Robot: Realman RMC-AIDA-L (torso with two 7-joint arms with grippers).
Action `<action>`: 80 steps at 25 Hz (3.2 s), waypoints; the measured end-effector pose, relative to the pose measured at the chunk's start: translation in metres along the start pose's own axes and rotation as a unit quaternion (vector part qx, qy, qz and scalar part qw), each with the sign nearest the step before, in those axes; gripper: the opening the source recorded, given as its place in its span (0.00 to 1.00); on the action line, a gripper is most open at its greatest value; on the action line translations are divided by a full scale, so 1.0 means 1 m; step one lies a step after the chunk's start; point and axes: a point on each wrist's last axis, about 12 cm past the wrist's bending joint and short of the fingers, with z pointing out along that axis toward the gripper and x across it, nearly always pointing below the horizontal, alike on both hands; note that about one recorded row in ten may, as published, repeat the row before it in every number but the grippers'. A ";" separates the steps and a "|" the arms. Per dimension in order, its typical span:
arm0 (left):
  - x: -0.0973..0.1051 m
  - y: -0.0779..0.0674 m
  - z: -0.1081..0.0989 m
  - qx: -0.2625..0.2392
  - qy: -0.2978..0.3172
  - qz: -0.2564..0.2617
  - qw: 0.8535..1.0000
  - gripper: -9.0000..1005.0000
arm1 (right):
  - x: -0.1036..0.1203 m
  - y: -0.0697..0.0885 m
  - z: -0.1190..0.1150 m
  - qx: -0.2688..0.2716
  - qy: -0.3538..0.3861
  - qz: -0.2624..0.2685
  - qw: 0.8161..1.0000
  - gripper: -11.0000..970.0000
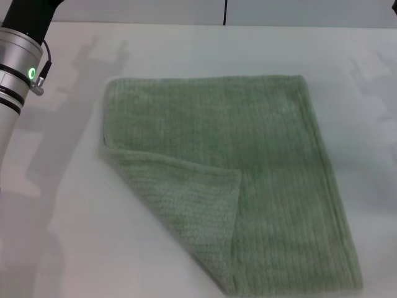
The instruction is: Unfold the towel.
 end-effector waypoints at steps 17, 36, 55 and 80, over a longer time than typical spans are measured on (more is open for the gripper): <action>0.000 -0.001 0.002 0.000 0.002 0.003 1.000 0.68 | -0.001 0.006 0.006 -0.009 -0.002 0.008 1.000 0.60; 0.000 -0.001 0.001 0.001 -0.001 0.001 1.000 0.68 | 0.001 0.012 0.016 -0.058 0.037 0.121 0.990 0.27; -0.002 -0.001 0.003 0.003 -0.004 0.005 1.000 0.68 | -0.033 0.004 0.055 -0.172 0.227 0.114 0.952 0.01; -0.003 0.000 0.004 0.003 -0.008 0.003 1.000 0.68 | -0.066 0.030 0.091 -0.247 0.435 0.114 0.859 0.01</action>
